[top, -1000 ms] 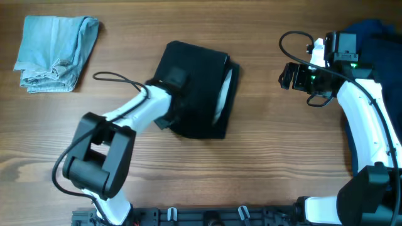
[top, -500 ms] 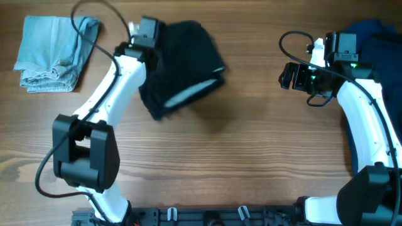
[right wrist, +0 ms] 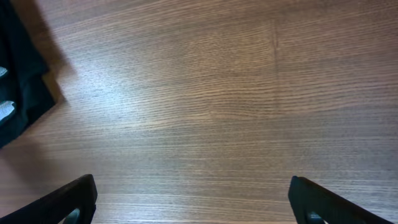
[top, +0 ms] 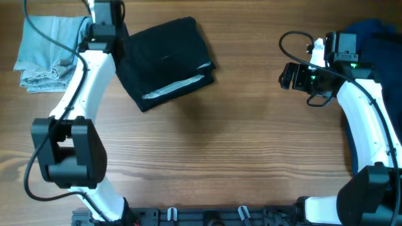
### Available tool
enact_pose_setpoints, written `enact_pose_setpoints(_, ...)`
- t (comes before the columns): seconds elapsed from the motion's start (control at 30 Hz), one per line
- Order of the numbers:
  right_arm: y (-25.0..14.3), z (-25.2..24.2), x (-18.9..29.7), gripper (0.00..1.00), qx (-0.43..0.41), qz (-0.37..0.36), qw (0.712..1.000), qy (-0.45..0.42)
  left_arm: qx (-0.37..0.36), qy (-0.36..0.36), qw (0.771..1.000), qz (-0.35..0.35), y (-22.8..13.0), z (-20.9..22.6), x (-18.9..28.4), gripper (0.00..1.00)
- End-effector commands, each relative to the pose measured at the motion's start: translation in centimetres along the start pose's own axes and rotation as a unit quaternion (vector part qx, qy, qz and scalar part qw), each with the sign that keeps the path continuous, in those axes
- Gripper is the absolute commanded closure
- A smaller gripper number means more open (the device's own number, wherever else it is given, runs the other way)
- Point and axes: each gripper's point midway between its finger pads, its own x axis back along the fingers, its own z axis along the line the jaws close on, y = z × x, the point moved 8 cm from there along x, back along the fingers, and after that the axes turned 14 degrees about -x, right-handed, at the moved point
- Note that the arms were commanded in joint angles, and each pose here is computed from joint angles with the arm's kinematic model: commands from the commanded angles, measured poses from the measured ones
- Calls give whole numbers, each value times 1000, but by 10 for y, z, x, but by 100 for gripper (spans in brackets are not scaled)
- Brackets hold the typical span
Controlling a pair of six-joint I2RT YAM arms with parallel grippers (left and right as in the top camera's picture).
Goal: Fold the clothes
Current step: 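Drag the folded shorts with the left gripper onto the light-blue garment at top left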
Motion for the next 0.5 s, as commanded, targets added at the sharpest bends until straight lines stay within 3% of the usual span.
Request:
enact_pose_setpoints(0.0, 1, 0, 3, 0, -1, -9, 1000, -6, 131, -138, 978, 82, -20, -6, -4, 39)
enact_pose_setpoints(0.03, 1, 0, 3, 0, -1, -9, 1000, -6, 149, -169, 968, 111, -27, -7, -2, 39)
enact_pose_setpoints(0.07, 1, 0, 3, 0, -1, -10, 1000, -6, 157, -178, 962, 135, -33, -10, 0, 29)
enact_pose_setpoints(0.23, 1, 0, 3, 0, 0, -9, 1000, -5, 210, -152, 935, 240, -66, -26, 12, 2)
enact_pose_setpoints(0.47, 1, 0, 3, 0, -1, -9, 1000, -5, 275, -116, 902, 312, -118, -52, 5, 0)
